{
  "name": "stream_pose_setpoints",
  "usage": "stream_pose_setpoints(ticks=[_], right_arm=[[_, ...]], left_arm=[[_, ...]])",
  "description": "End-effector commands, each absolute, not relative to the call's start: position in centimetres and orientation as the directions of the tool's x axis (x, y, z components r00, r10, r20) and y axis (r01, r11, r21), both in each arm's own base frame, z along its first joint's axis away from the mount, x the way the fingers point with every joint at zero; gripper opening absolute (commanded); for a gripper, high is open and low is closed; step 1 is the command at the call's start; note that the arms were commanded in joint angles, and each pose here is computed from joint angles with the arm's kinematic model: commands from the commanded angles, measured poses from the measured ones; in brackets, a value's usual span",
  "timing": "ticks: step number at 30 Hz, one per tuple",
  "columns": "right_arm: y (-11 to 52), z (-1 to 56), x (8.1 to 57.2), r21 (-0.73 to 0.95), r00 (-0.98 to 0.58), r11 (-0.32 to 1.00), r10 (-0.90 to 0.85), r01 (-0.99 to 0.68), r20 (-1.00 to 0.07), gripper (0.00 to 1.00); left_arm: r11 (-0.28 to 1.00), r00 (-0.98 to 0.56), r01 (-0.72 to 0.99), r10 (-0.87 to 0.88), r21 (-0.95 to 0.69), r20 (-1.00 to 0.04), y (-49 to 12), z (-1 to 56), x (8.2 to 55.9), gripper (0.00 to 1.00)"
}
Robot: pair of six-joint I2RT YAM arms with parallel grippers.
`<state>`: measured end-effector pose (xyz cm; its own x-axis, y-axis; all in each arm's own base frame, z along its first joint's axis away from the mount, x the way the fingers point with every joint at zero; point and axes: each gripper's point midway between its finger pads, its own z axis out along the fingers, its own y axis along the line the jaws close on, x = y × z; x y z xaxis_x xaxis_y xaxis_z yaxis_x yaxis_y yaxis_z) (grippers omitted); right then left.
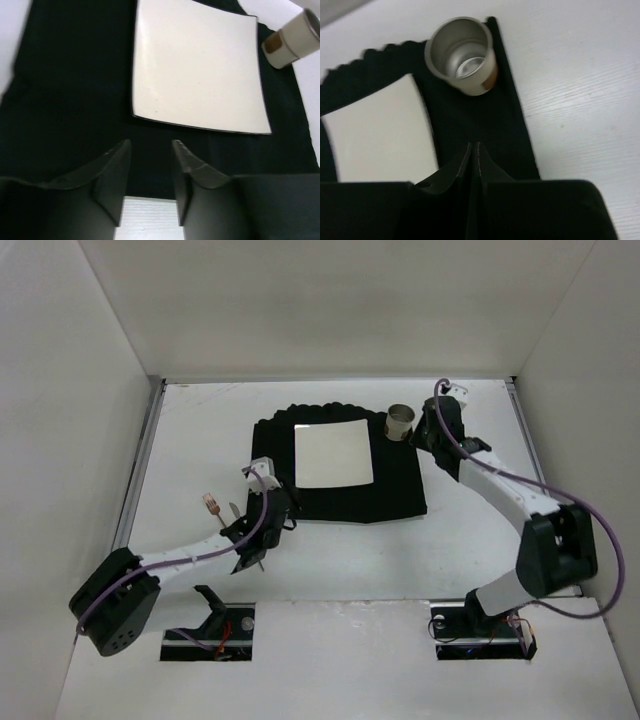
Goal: Set the dinner table for one person
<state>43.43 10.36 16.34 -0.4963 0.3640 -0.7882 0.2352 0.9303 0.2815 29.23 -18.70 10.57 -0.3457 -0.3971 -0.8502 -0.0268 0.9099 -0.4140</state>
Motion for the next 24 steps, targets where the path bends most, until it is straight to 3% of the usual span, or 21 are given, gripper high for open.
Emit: stream_pose_setpoints(ticks=[1, 3, 5, 9, 14, 24], right_arm=[[13.7, 22.7, 41.9, 0.422, -0.314, 0.901, 0.431, 0.099, -0.846, 0.12], [15.6, 22.3, 40.2, 0.443, -0.326, 0.896, 0.429, 0.035, -0.842, 0.12], [17.6, 21.2, 38.6, 0.450, -0.350, 0.893, 0.415, -0.023, -0.840, 0.14], [20.2, 19.1, 36.8, 0.448, -0.407, 0.890, 0.380, -0.082, -0.831, 0.20], [21.0, 17.4, 35.8, 0.452, -0.424, 0.886, 0.370, -0.108, -0.826, 0.24], [21.5, 15.9, 36.1, 0.483, -0.439, 0.868, 0.391, -0.117, -0.809, 0.26]], left_arm=[[0.918, -0.378, -0.139, -0.395, -0.370, -0.837, -15.6, 11.4, 28.7, 0.27], [0.932, -0.425, -0.206, -0.358, -0.297, -0.831, -13.1, 10.5, 27.6, 0.18], [0.937, -0.468, -0.273, -0.326, -0.217, -0.821, -10.5, 9.5, 26.2, 0.16], [0.918, -0.565, -0.378, -0.330, -0.118, -0.756, -6.9, 7.3, 23.4, 0.20], [0.922, -0.679, -0.378, -0.337, -0.084, -0.652, -7.5, 5.2, 21.0, 0.27], [0.918, -0.756, -0.393, -0.352, -0.047, -0.552, -7.9, 2.9, 19.5, 0.27]])
